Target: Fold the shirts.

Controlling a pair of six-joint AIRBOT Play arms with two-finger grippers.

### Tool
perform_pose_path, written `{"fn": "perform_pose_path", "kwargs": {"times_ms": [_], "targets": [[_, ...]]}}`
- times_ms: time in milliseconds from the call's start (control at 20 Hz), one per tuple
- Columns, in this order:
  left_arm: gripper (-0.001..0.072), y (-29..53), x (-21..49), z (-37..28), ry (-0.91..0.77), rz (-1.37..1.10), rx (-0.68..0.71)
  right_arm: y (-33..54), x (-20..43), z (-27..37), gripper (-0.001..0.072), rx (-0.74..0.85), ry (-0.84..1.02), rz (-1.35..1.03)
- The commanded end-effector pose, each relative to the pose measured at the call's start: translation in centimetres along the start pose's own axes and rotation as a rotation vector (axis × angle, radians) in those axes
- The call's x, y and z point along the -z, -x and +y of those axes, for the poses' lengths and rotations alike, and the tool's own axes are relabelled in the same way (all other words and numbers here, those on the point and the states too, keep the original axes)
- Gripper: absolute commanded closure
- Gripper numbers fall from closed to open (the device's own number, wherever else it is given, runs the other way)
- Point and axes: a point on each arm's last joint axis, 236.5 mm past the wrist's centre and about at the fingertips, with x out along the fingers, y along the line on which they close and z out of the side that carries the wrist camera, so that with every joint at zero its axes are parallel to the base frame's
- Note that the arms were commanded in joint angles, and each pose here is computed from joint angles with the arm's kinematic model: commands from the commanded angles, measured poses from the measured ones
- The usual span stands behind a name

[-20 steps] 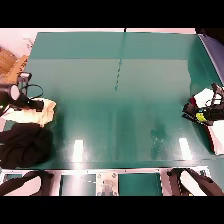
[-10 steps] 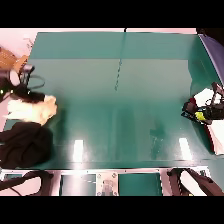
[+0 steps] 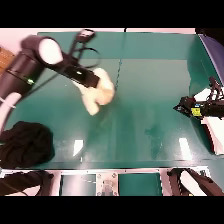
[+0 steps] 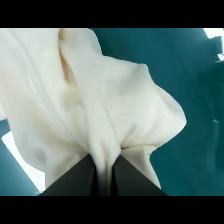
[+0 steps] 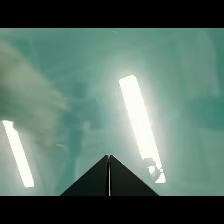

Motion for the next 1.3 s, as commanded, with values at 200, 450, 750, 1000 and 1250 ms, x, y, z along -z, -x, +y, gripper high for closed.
{"fn": "perform_pose_path", "kwargs": {"times_ms": [200,450,750,1000,1250], "targets": [[0.0030,-4.9,2.1,-10.8,-0.004,0.110,0.199,-0.3,1.2,2.9,0.0691,-0.086,0.079,0.040],[0.0017,-1.6,0.1,-5.1,0.049,0.092,0.122,-0.4,1.6,3.1,0.0229,-0.088,0.088,0.052],[0.0017,-0.4,3.3,9.3,0.344,0.163,-0.022,-3.5,4.4,1.8,0.0201,-0.072,0.079,0.169],[0.0018,-9.2,4.1,11.9,0.533,0.011,0.099,-9.3,9.5,2.8,0.0201,-0.056,0.153,0.268],[0.0049,-18.3,2.3,6.5,0.633,-0.059,0.378,-12.5,13.5,4.5,0.0201,-0.056,0.221,0.374]]}}
